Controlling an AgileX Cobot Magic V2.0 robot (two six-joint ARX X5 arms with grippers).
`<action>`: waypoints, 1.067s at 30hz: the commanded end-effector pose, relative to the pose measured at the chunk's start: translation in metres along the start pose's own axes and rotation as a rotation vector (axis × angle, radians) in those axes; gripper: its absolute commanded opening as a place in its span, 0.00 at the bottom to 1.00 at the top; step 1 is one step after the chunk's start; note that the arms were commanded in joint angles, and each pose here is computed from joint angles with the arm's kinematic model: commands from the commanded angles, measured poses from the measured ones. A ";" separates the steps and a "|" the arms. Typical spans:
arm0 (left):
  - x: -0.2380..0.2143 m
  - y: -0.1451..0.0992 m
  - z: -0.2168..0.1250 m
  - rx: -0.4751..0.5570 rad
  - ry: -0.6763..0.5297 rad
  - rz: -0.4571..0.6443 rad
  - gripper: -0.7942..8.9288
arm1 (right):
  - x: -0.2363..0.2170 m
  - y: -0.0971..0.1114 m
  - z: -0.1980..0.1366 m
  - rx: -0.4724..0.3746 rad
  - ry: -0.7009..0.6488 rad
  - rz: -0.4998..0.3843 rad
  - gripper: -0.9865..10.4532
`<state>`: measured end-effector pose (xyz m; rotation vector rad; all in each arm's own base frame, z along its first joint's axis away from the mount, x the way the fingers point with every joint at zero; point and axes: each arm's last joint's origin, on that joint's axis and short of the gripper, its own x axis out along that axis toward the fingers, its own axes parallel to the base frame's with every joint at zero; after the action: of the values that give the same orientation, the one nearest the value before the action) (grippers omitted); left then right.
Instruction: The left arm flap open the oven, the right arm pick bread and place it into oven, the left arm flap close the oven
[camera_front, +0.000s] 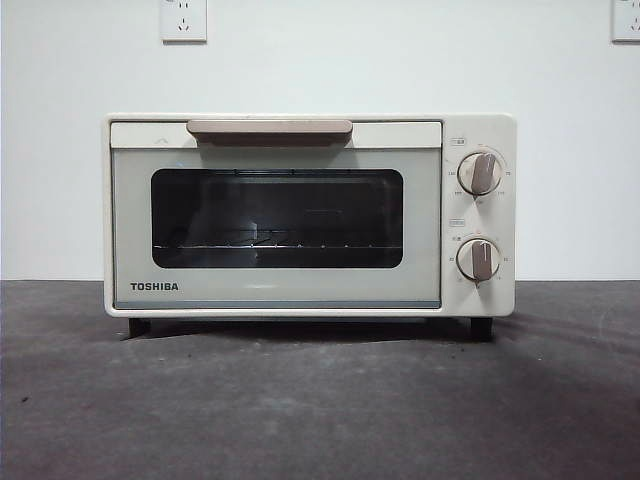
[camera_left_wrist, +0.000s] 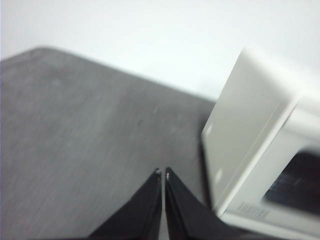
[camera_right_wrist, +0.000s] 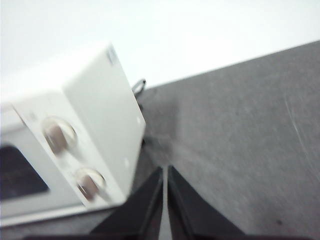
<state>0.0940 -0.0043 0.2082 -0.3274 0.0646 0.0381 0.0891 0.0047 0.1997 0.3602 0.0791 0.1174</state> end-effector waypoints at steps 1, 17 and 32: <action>0.000 -0.009 0.023 -0.054 -0.005 -0.016 0.10 | -0.002 0.007 0.017 0.065 -0.011 0.026 0.10; 0.029 -0.072 0.123 0.026 0.256 -0.359 0.10 | 0.005 0.051 0.105 0.028 0.257 0.333 0.10; 0.017 -0.103 0.114 0.149 0.507 -0.747 0.10 | 0.006 0.076 0.117 -0.097 0.444 0.585 0.10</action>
<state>0.1232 -0.0636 0.3422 -0.2056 0.4574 -0.7664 0.0996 0.0352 0.3302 0.2718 0.4262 0.7669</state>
